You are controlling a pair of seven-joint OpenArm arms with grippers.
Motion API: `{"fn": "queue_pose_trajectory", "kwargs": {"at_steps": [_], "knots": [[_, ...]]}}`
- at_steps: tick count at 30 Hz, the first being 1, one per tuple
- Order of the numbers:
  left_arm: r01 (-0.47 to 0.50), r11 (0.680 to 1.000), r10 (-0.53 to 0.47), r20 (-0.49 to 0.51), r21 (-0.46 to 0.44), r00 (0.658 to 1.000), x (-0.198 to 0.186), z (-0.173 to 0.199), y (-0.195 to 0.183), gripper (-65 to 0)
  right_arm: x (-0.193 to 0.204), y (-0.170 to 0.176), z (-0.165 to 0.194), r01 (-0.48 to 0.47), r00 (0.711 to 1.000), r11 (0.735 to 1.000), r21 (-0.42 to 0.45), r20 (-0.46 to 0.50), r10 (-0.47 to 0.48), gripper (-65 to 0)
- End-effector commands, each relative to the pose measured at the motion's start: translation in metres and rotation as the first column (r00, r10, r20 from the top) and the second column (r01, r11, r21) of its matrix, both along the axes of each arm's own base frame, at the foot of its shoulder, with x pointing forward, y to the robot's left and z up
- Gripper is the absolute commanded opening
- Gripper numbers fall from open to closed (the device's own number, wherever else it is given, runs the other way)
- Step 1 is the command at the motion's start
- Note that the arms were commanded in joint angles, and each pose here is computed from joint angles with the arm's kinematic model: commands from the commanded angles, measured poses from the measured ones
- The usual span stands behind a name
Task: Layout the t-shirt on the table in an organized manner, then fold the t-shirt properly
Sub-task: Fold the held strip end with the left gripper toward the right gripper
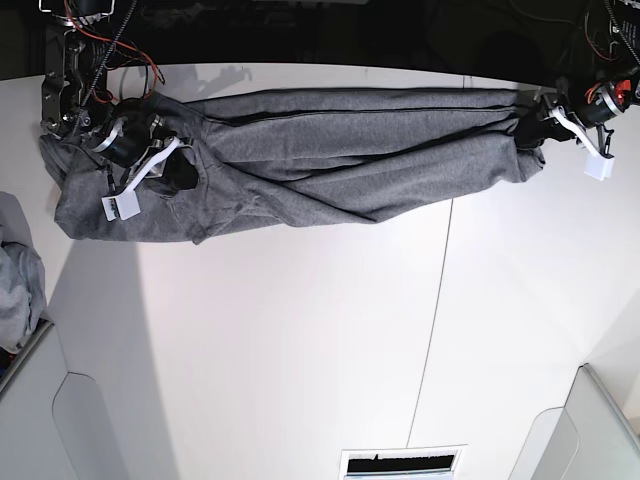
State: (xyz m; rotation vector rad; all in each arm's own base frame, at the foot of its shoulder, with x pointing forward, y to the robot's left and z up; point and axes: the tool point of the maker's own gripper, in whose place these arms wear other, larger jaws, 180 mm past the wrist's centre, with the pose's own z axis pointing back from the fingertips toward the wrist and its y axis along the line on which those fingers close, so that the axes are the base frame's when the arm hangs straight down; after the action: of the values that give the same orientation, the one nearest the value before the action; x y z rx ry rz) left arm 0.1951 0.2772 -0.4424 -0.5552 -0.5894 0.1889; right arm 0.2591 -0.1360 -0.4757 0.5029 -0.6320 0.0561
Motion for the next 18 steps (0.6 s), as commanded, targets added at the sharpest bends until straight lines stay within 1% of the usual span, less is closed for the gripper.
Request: {"fn": "queue_pose_trajectory", "kwargs": {"at_steps": [1, 4, 10, 15, 18], "knots": [[0.006, 0.999, -0.009, 0.070, 0.033, 0.997, 0.016, 0.023, 0.014, -65.0, -0.005, -0.009, -0.006, -0.004, 0.999, 0.999, -0.045, -0.038, 0.003, -65.0], [0.083, 0.994, -0.090, 0.095, 0.075, 0.991, 0.025, 0.043, 0.010, -65.0, -0.005, -0.009, -0.006, -0.004, 0.999, 0.999, -0.045, -0.038, 0.002, -65.0], [0.216, 0.973, -0.227, 0.175, 0.080, 0.958, 0.030, 0.077, -0.030, -65.0, -0.005, -0.008, -0.006, -0.004, 0.999, 0.999, -0.045, -0.037, 0.002, -65.0], [0.286, 0.955, -0.296, 0.299, 0.076, 0.907, 0.040, 0.112, -0.069, -65.0, -0.005, -0.009, -0.006, -0.004, 0.999, 0.999, -0.046, -0.038, 0.003, -65.0], [0.350, 0.935, -0.347, 0.345, 0.053, 0.872, 0.039, 0.122, -0.104, -65.0, -0.005, -0.008, -0.006, -0.004, 0.999, 0.999, -0.045, -0.037, 0.002, -65.0]]}}
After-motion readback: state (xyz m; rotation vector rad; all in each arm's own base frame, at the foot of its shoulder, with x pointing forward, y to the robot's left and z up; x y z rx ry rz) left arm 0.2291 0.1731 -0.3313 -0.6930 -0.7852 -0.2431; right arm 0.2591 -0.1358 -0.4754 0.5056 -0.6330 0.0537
